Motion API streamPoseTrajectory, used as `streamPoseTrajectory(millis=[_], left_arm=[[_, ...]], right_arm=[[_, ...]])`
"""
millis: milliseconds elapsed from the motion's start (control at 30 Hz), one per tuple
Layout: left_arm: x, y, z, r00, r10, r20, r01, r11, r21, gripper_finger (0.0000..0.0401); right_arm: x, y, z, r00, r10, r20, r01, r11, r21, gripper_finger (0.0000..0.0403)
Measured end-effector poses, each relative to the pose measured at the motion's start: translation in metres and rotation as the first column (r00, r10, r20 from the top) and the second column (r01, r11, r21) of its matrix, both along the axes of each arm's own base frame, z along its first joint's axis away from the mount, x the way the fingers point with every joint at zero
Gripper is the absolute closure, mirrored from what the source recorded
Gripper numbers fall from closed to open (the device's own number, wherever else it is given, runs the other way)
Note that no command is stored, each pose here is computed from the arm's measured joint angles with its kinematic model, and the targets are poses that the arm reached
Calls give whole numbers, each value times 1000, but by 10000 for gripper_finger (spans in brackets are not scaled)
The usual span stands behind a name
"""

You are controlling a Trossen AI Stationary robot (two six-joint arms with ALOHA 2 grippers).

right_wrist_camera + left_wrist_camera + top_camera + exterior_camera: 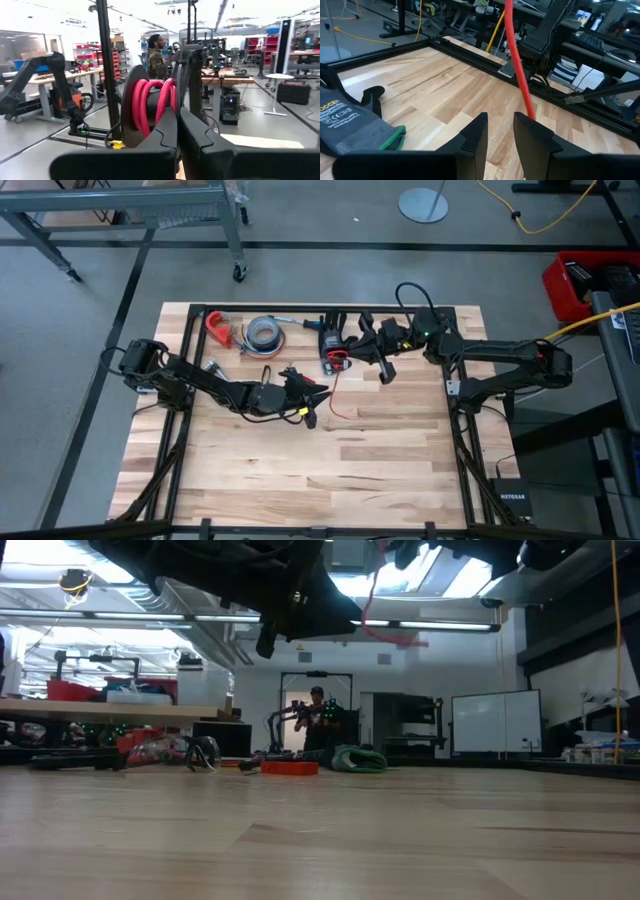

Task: Coil cords
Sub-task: Coil the orange wire into the black spool

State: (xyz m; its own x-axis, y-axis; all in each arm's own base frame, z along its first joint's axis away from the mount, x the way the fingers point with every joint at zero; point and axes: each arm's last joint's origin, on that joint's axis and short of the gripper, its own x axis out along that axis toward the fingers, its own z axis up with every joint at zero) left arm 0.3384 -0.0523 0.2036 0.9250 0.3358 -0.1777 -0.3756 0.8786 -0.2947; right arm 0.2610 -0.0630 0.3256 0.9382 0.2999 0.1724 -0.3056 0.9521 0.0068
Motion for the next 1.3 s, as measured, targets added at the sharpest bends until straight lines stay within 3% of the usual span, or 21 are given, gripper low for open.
streamPoseTrajectory(millis=[1300], left_arm=[[0,-5,0,999,-40,7,40,999,-24,319]], right_arm=[[1,-2,-4,998,-50,-38,51,999,16,400]])
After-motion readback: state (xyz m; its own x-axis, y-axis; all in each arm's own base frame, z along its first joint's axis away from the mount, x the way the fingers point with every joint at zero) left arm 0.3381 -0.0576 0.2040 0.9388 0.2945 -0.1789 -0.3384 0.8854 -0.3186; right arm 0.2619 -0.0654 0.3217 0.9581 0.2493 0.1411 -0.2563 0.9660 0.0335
